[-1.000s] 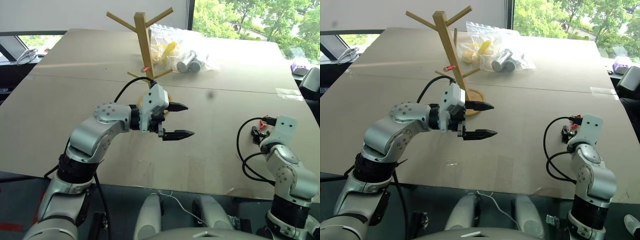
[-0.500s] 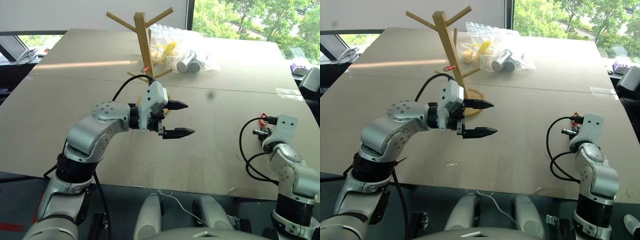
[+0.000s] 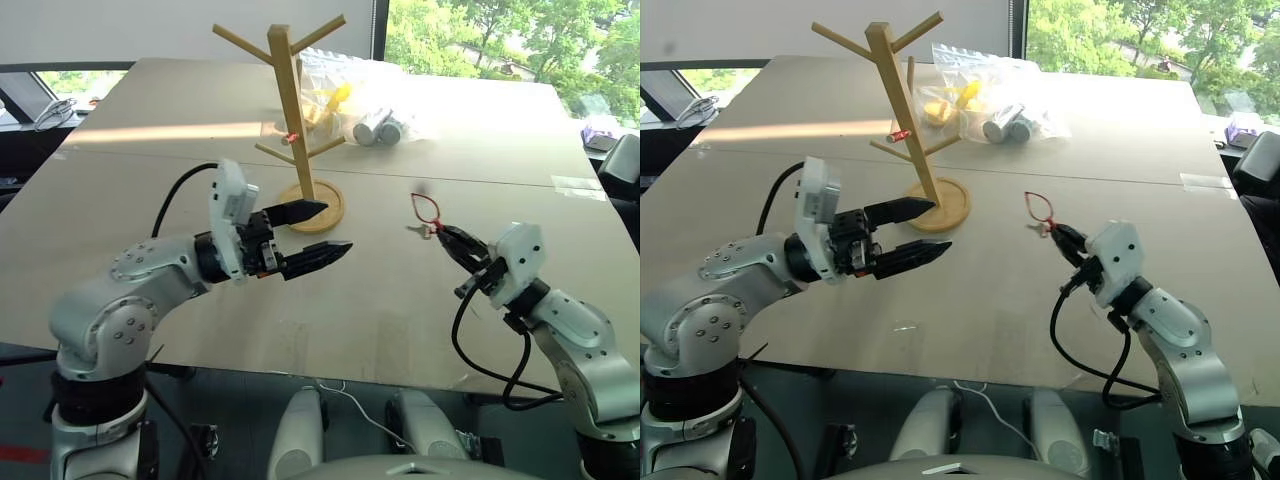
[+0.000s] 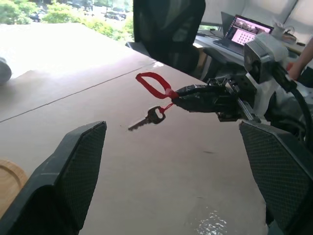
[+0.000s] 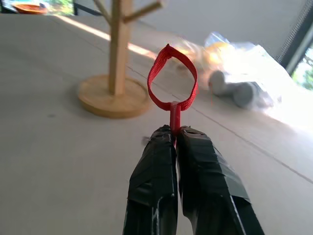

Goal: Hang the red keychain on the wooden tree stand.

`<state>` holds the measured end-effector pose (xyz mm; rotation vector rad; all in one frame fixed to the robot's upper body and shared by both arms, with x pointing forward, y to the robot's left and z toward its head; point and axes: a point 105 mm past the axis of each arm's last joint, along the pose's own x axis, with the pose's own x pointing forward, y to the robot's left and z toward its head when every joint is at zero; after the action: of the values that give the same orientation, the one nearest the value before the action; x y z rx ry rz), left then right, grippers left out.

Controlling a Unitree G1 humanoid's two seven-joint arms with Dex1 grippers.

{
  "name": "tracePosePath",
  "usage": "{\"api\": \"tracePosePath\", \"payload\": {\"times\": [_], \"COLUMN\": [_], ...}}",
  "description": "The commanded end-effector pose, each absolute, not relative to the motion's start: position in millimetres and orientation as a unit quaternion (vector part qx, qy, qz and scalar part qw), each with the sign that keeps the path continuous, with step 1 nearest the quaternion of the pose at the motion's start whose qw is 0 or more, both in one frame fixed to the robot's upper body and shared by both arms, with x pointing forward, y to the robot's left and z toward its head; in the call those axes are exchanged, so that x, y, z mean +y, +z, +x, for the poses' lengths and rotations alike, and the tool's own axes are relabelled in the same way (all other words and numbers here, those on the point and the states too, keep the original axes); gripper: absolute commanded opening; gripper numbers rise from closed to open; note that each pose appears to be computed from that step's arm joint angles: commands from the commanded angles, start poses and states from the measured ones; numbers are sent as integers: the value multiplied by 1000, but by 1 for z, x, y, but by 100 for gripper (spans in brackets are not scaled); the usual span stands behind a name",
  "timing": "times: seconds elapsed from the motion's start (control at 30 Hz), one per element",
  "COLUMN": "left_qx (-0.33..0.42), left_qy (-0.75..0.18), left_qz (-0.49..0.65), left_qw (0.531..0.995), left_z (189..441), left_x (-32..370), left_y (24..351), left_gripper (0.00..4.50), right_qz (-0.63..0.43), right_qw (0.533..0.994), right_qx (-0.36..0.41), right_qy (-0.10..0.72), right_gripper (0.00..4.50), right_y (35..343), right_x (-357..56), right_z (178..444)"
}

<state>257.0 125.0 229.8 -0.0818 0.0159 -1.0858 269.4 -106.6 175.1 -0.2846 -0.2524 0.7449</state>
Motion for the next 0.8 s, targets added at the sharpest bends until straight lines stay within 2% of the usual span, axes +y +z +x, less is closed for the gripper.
{"api": "tracePosePath", "payload": {"times": [0.03,0.37,0.8], "left_qx": [-38,-47,-67], "left_qy": [-453,-370,-331], "left_qz": [-49,-64,-67], "left_qw": [889,926,939], "left_z": [247,222,223], "left_x": [147,176,193], "left_y": [252,259,273], "left_gripper": [450,450,450], "right_qz": [-178,-193,-188], "right_qw": [865,806,783], "right_qx": [-201,-308,-356], "right_qy": [423,467,475], "right_gripper": [10,10,10], "right_y": [191,224,242], "right_x": [-84,-39,11], "right_z": [265,295,308]}}
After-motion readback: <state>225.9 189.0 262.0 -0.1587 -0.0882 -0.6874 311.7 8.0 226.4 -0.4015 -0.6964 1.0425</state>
